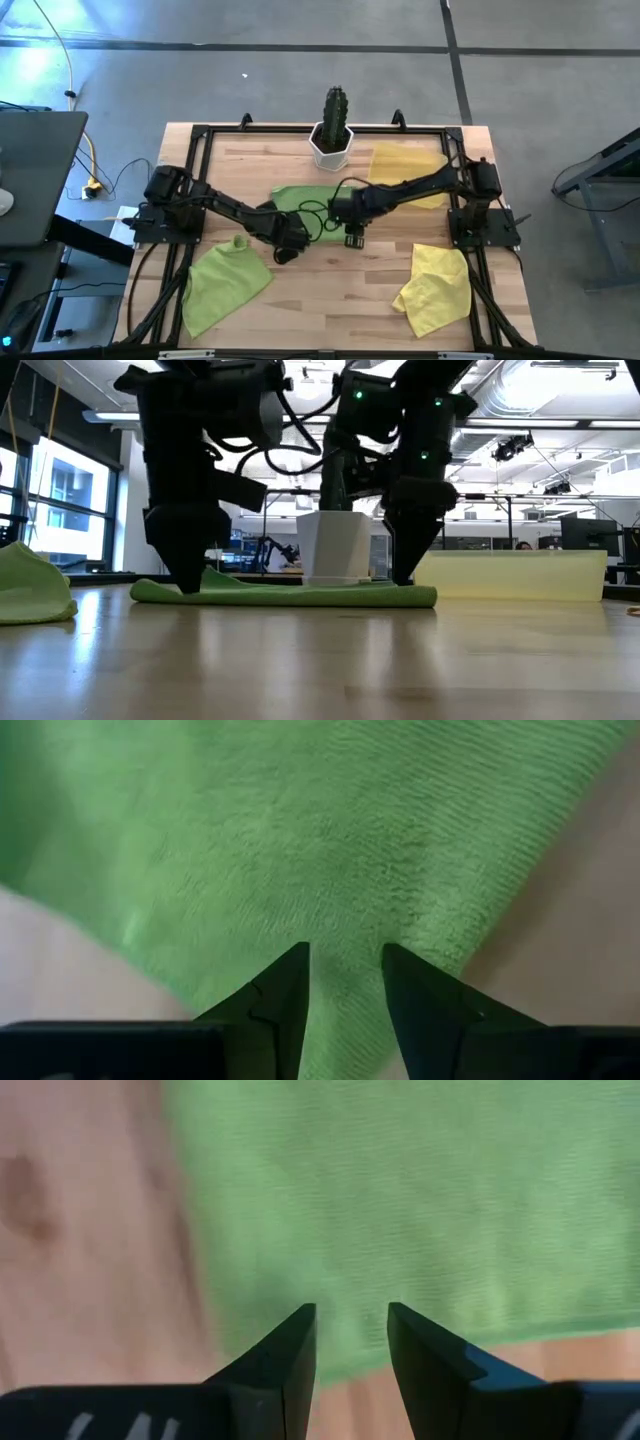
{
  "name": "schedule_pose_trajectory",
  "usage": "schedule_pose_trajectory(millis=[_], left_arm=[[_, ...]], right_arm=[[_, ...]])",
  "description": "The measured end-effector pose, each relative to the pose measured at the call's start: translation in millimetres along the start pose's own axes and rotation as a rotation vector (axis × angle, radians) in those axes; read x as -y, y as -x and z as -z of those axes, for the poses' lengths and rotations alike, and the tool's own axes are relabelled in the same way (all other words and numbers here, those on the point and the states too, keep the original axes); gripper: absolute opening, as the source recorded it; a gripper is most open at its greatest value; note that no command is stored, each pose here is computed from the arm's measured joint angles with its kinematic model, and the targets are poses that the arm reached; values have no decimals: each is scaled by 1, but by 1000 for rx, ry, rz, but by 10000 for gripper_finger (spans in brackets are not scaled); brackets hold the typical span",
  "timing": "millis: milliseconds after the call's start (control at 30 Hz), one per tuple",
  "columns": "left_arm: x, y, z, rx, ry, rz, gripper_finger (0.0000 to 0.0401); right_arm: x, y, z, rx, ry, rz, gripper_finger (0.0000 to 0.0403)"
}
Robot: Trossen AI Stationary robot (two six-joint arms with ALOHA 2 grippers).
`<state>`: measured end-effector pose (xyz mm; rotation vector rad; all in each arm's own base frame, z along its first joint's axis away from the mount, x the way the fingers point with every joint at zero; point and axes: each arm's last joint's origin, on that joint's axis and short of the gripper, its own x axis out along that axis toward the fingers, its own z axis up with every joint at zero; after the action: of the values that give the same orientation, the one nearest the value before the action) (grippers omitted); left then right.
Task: Roll microfiber towels into tight, uniform cylinder then place into a basket
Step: Roll the green towel
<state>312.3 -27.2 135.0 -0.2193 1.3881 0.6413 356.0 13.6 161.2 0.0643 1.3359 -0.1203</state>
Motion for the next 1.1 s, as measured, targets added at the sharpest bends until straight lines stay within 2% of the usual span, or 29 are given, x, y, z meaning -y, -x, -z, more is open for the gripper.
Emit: schedule_pose_trajectory(millis=[100, 300, 400, 500, 567, 633, 767, 833, 900, 967, 1100], left_arm=[[14, 3, 2, 28, 4, 84, 117], [50, 16, 6, 121, -2, 349, 117], [68, 26, 4, 212, -76, 498, 117], [78, 35, 2, 322, -175, 573, 117], [77, 42, 1, 352, -231, 547, 117], [71, 49, -1, 369, -259, 485, 117], [49, 49, 0, 337, -295, 294, 117], [36, 45, -1, 293, -325, 189, 117], [24, 39, -2, 252, -403, 106, 117], [15, 29, -3, 230, -473, 80, 117], [0, 10, -4, 156, -495, 151, 117]], right_arm=[[-9, -3, 3, 15, 28, 23, 117], [-7, -10, 9, 59, 38, 211, 117], [0, -13, 7, 95, 42, 313, 117], [8, -12, 2, 140, 36, 375, 117], [11, -10, 1, 127, 10, 363, 117], [10, -2, -1, 107, -50, 283, 117], [-4, 12, 4, 41, -193, 86, 117], [-16, 13, 8, 18, -233, 47, 117], [-28, 14, 12, 11, -250, 52, 117], [-39, 12, 14, 24, -254, 83, 117], [-48, 6, 23, 81, -299, 182, 117]])
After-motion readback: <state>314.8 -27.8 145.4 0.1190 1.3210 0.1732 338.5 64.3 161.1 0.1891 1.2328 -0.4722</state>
